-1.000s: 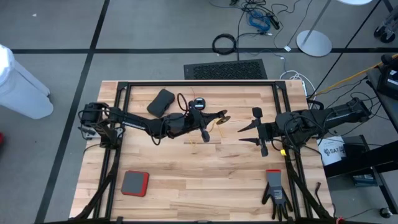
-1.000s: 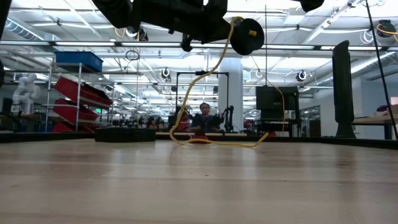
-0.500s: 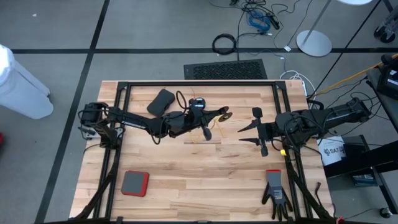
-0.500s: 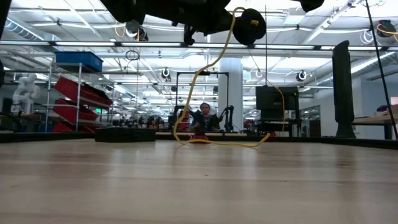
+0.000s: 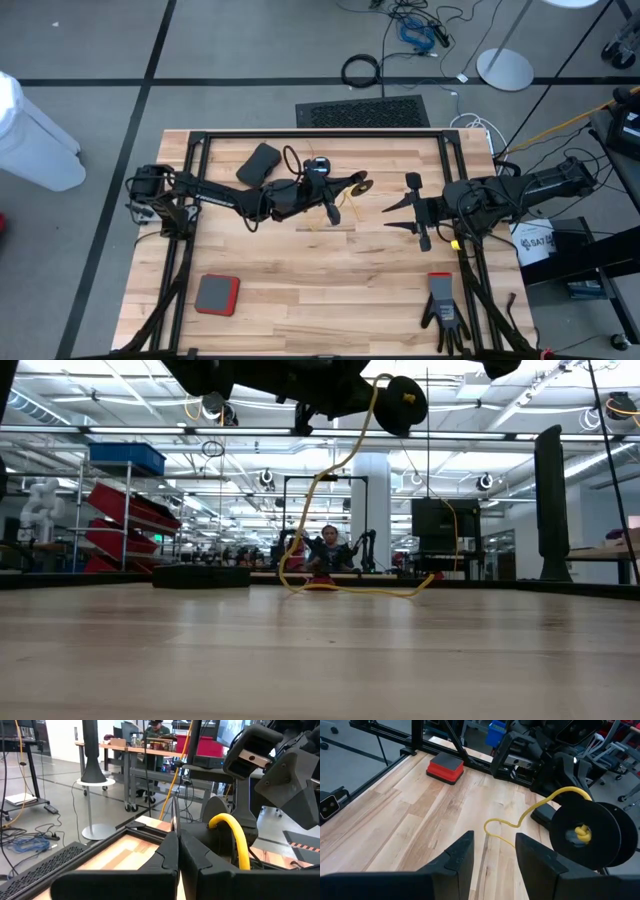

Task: Coil cords
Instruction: Coil the yellow wire onto the black spool

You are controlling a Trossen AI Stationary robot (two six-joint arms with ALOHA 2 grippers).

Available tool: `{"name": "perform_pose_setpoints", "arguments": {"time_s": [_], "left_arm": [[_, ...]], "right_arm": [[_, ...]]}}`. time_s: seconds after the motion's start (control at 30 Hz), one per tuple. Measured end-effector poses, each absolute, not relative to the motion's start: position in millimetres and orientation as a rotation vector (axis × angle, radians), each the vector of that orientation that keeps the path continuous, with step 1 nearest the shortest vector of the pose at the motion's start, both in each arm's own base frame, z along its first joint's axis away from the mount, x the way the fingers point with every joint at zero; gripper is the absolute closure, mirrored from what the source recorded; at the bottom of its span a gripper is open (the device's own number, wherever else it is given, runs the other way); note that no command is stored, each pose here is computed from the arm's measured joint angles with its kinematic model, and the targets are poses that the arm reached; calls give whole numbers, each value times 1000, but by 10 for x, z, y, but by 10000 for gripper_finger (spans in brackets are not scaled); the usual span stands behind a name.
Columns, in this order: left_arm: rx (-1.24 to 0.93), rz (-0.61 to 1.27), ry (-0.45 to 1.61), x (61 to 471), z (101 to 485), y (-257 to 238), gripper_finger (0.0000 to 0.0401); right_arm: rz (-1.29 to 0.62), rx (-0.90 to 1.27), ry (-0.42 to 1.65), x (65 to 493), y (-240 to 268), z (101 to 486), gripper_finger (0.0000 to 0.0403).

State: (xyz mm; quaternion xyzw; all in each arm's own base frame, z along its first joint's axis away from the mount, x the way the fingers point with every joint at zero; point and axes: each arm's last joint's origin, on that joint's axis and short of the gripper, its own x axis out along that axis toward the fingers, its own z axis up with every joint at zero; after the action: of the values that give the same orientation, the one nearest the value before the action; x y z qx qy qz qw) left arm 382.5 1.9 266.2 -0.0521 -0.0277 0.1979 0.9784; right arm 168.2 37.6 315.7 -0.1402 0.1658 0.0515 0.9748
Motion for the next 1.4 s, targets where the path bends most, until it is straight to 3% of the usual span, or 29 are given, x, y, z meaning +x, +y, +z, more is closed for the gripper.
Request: {"name": "perform_pose_setpoints", "arguments": {"time_s": [1.4], "left_arm": [[-32, 340, -38, 3834, 2657, -7, 401]], "right_arm": [[104, -283, 334, 1682, 376, 3157, 270]]}}
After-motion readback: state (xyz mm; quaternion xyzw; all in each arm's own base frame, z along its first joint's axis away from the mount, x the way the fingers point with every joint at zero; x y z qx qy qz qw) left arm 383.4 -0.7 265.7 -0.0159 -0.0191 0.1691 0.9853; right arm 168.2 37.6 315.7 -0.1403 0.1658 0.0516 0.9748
